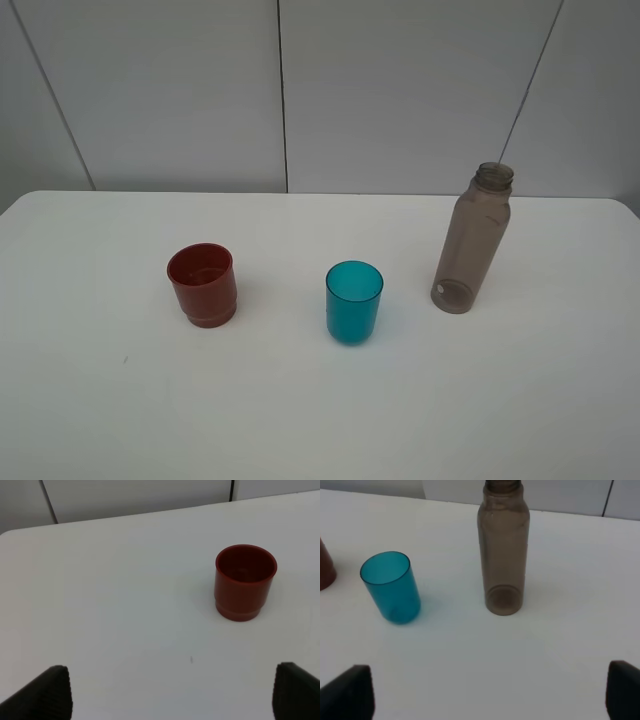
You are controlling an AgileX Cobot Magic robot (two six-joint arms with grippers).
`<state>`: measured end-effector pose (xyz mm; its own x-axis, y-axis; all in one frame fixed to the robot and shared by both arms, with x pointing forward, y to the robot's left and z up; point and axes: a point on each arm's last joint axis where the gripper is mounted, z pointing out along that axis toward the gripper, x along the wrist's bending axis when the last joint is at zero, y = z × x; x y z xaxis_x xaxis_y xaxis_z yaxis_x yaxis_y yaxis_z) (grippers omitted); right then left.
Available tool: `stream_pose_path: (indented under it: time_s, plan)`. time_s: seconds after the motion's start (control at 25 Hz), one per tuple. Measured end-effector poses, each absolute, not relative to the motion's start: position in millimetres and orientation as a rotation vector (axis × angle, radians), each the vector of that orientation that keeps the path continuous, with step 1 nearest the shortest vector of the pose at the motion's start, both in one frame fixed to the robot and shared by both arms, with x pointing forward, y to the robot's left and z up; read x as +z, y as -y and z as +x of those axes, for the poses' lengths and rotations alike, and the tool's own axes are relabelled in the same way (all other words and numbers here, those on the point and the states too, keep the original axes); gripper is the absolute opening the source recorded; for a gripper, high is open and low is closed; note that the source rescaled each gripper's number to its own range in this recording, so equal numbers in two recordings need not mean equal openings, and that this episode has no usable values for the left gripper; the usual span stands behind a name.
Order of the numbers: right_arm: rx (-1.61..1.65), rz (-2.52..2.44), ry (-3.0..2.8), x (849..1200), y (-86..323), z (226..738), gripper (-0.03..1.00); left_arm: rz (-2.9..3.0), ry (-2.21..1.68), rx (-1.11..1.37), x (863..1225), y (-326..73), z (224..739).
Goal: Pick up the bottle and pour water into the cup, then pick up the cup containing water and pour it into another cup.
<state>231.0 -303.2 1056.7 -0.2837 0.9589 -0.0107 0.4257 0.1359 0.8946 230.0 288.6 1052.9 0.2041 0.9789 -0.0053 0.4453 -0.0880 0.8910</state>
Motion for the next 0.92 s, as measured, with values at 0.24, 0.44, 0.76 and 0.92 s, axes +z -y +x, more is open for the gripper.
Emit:
stream_pose_path:
  time_s: [0.24, 0.44, 0.76, 0.92]
  plan:
    - [1.097, 1.339, -1.790, 1056.7, 303.8, 231.1, 0.99, 1.666, -1.359, 0.827, 1052.9, -288.6, 230.0]
    - [1.103, 1.332, -1.798, 1056.7, 303.1, 230.9, 1.00, 1.666, -1.359, 0.827, 1052.9, -288.6, 230.0]
    - [1.101, 1.329, -1.800, 1056.7, 303.1, 230.9, 1.00, 1.666, -1.359, 0.827, 1052.9, -288.6, 230.0]
    - [1.101, 1.329, -1.800, 1056.7, 303.1, 230.9, 1.00, 1.666, -1.359, 0.827, 1052.9, -288.6, 230.0]
